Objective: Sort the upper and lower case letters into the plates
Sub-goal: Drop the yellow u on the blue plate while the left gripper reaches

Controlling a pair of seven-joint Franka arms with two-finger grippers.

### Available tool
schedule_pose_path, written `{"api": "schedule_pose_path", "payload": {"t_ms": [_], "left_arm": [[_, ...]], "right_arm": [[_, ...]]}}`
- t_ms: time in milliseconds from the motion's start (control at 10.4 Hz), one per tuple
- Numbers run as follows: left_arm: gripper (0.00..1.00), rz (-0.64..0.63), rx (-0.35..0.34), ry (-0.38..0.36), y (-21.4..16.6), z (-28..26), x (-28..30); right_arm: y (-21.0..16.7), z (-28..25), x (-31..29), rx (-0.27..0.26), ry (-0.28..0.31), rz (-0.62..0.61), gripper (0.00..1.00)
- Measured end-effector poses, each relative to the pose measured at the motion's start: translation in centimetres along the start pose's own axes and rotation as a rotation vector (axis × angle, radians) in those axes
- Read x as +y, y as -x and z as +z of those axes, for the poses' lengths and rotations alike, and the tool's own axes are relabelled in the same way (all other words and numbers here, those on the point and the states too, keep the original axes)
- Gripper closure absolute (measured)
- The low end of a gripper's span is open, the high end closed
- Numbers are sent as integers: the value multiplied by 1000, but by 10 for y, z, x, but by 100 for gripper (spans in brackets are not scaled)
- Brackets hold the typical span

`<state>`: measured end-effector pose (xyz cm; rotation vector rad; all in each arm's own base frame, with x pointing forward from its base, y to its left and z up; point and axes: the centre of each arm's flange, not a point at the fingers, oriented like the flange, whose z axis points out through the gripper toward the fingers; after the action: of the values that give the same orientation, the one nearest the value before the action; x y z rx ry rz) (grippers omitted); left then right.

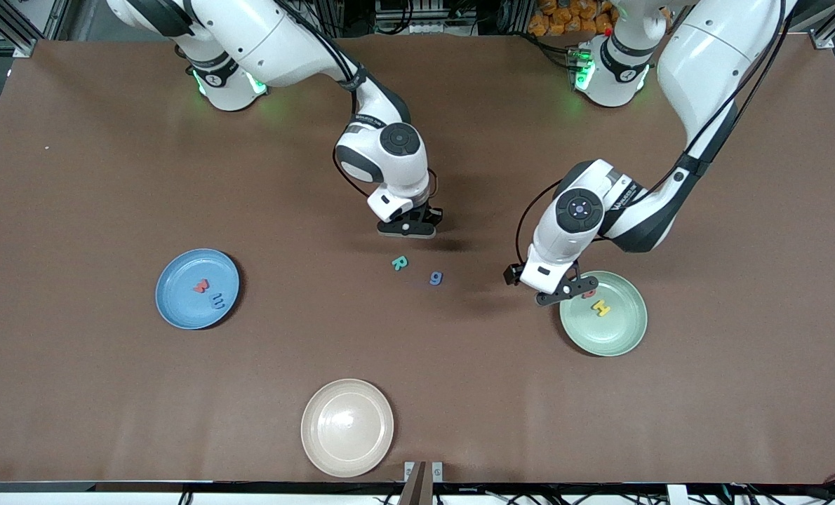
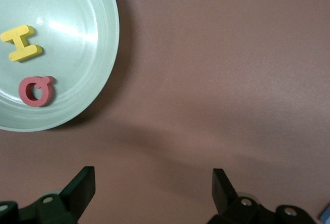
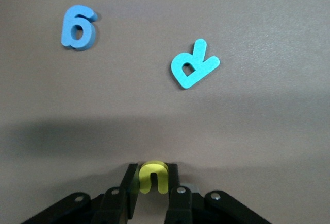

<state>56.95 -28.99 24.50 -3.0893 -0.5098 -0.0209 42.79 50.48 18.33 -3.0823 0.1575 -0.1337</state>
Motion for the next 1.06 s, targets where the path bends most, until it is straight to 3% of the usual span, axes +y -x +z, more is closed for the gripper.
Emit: {"api": "schedule_pose_path", "payload": {"t_ms": [288,480,576,864,1056], "left_arm": [[0,-96,4,15,25,-4,32],[0,-111,7,24,42,-7,51],[0,-123,8,26,46,-8,56],[0,-157,11,27,42,-9,54],[0,-191,10,29,44,-9,56]], "right_arm": [[1,4,1,-3,7,-3,64],[-2,2,2,-1,9,2,74],[-9,0,5,0,22,12,74],[-81,-64,55,0,78,21,74],[-134,-107,132,-71,135,-32,74]]}}
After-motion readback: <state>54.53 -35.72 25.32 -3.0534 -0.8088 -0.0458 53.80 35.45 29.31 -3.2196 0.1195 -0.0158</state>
